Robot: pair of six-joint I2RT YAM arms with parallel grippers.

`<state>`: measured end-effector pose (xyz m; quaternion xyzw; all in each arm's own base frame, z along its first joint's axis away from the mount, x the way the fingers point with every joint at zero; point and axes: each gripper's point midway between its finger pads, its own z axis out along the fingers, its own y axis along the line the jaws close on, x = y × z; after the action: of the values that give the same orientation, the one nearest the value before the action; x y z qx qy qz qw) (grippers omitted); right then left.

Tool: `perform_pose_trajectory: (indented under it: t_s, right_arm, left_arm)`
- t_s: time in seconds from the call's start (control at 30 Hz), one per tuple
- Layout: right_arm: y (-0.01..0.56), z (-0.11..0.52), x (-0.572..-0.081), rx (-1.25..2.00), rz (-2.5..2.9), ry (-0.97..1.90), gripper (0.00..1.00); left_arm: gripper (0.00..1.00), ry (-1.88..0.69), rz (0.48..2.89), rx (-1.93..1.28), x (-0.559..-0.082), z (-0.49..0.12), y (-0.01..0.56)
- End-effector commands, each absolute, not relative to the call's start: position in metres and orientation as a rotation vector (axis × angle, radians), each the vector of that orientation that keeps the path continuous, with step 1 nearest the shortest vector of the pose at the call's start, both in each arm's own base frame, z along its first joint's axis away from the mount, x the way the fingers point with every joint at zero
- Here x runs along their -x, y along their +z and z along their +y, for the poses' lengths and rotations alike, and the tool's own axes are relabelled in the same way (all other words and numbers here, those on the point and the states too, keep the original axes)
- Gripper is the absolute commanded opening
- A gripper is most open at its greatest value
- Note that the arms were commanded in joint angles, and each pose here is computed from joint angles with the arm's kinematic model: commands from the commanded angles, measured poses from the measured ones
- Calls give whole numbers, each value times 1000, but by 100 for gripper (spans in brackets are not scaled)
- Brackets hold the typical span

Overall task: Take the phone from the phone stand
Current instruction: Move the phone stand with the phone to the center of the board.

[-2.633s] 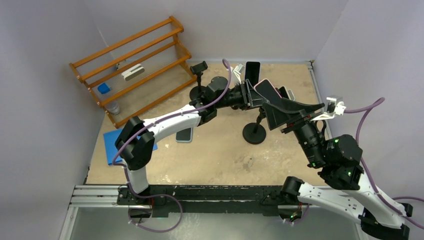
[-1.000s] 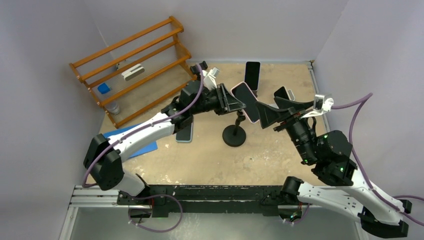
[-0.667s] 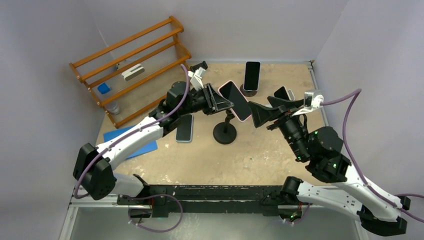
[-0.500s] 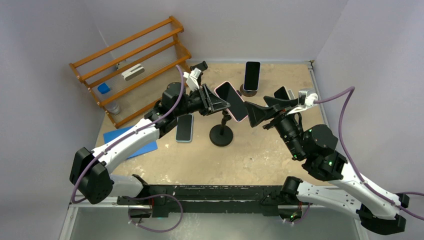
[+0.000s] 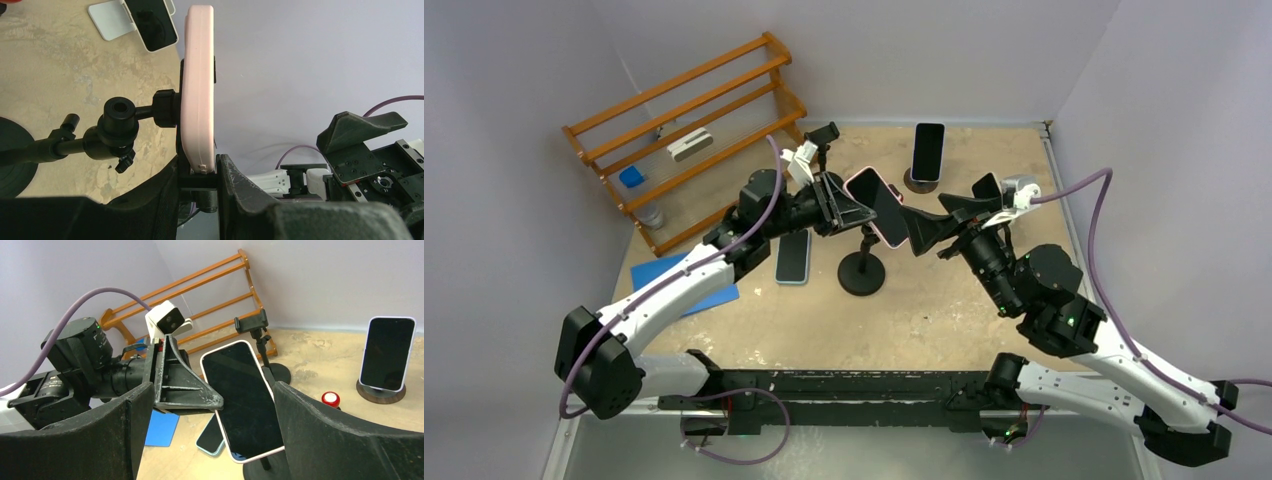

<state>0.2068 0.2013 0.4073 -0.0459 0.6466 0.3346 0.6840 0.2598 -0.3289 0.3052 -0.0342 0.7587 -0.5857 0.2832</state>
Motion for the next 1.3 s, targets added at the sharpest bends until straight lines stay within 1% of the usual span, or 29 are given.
perform_pose_trajectory:
  t_s: [0.0, 0.2, 0.23, 0.33, 0.47, 0.6, 0.7, 0.77, 1.1, 1.27]
  right_arm:
    - [418, 204, -205, 107, 1411, 782, 90]
    - [416, 203, -204, 101, 1417, 780, 90]
    - [416, 202, -205, 100, 1419, 778, 90]
    - [417, 202, -205, 96, 1417, 779, 90]
    - [418, 204, -206, 98, 1417, 778, 90]
    - [420, 206, -207, 102, 1414, 776, 90]
    - [421, 207, -208, 103, 1409, 778, 90]
    - [422, 209, -208, 108, 1409, 778, 90]
    - [424, 210, -208, 115, 1403, 784, 90]
    - [424, 210, -208, 117, 1405, 781, 90]
  left_arm:
    - [0, -1608, 1891, 9, -255, -323, 336]
    - [0, -1546, 1945, 4, -256, -319, 319]
    - [2, -1536, 1951, 3, -257, -318, 318]
    - [14, -1488, 1981, 9, -258, -315, 314]
    - [27, -1421, 2029, 34, -257, -307, 304]
    - [36, -1363, 2047, 67, -257, -297, 302]
    - [40, -1334, 2057, 80, -255, -292, 301]
    - [45, -1320, 2063, 90, -254, -289, 302]
    - [67, -1208, 2105, 150, -244, -264, 299]
    - [76, -1035, 2141, 252, -246, -236, 289]
